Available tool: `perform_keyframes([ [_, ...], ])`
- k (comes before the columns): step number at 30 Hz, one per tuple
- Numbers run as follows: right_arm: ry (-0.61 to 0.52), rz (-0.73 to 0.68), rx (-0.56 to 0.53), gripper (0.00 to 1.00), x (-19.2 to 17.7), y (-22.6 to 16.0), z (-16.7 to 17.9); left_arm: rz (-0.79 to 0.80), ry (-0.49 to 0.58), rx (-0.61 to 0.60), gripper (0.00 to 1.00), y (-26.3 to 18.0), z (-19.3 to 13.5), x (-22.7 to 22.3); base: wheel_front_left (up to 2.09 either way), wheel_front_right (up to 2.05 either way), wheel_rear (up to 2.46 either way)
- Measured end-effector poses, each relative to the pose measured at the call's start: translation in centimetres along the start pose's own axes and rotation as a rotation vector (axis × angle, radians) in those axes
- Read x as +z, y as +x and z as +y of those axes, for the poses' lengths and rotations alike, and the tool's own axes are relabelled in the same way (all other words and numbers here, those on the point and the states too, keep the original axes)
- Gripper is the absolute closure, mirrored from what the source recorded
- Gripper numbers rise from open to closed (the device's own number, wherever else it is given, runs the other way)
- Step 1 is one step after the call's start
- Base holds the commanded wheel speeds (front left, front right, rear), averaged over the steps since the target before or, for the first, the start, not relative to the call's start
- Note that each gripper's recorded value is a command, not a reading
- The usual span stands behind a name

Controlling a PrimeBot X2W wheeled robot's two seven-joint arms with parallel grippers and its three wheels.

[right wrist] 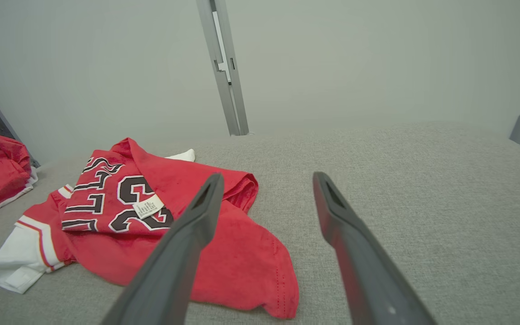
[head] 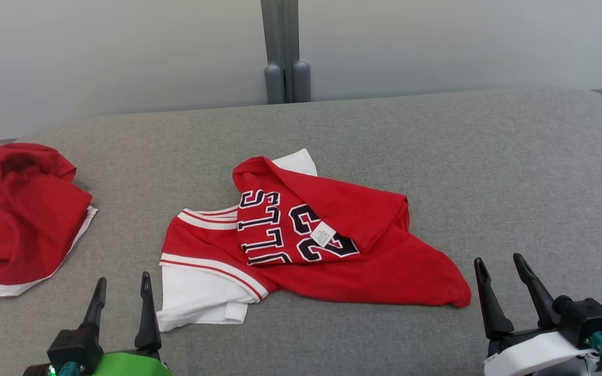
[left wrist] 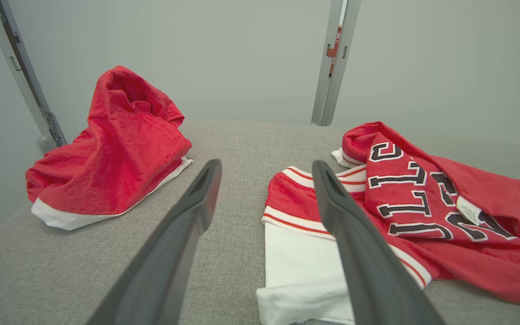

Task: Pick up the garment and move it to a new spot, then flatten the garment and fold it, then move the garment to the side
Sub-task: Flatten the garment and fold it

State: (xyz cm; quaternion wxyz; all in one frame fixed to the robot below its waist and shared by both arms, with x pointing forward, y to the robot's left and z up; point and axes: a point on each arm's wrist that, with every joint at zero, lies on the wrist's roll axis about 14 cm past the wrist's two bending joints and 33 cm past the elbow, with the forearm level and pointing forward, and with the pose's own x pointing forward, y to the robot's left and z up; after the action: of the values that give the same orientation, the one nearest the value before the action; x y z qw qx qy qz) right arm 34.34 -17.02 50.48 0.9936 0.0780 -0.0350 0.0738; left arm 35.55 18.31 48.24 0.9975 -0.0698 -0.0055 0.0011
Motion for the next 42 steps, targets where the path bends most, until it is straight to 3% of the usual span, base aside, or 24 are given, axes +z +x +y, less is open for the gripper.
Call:
perform_keyframes([
  [22, -0.002, 0.329, -0.009, 0.0, -9.8, 1.6, -1.5, 0.368, -0.044, -0.019, 0.0, -0.2, -0.4, -11.0, 0.0, 0.0, 0.0],
  [32, 0.06, 0.441, -0.022, 0.0, -13.1, 0.5, -0.9, 0.444, -0.081, -0.008, 0.0, -0.3, -0.4, -13.1, 0.0, 0.0, 0.0],
  [33, 0.069, 0.446, -0.019, 0.51, -13.3, 0.4, -0.7, 0.452, -0.087, -0.01, 0.04, -0.4, -0.5, -13.3, 0.0, 0.0, 0.0],
  [34, 0.076, 0.449, -0.018, 0.7, -13.4, 0.4, -0.5, 0.456, -0.089, -0.012, 0.55, -0.5, -0.6, -13.4, 0.0, 0.0, 0.0],
  [35, 0.085, 0.452, -0.018, 1.0, -13.5, 0.3, -0.4, 0.462, -0.089, -0.019, 0.93, -0.6, -0.7, -13.5, 0.0, 0.0, 0.0],
  [36, 0.091, 0.453, -0.014, 1.0, -13.5, 0.4, -0.1, 0.463, -0.091, -0.028, 1.0, -0.6, -1.0, -13.5, 0.0, 0.0, 0.0],
  [42, 0.114, 0.4, 0.019, 1.0, -12.1, 1.6, 0.9, 0.413, -0.121, -0.079, 1.0, 0.4, -2.7, -12.2, 0.0, 0.0, 0.0],
])
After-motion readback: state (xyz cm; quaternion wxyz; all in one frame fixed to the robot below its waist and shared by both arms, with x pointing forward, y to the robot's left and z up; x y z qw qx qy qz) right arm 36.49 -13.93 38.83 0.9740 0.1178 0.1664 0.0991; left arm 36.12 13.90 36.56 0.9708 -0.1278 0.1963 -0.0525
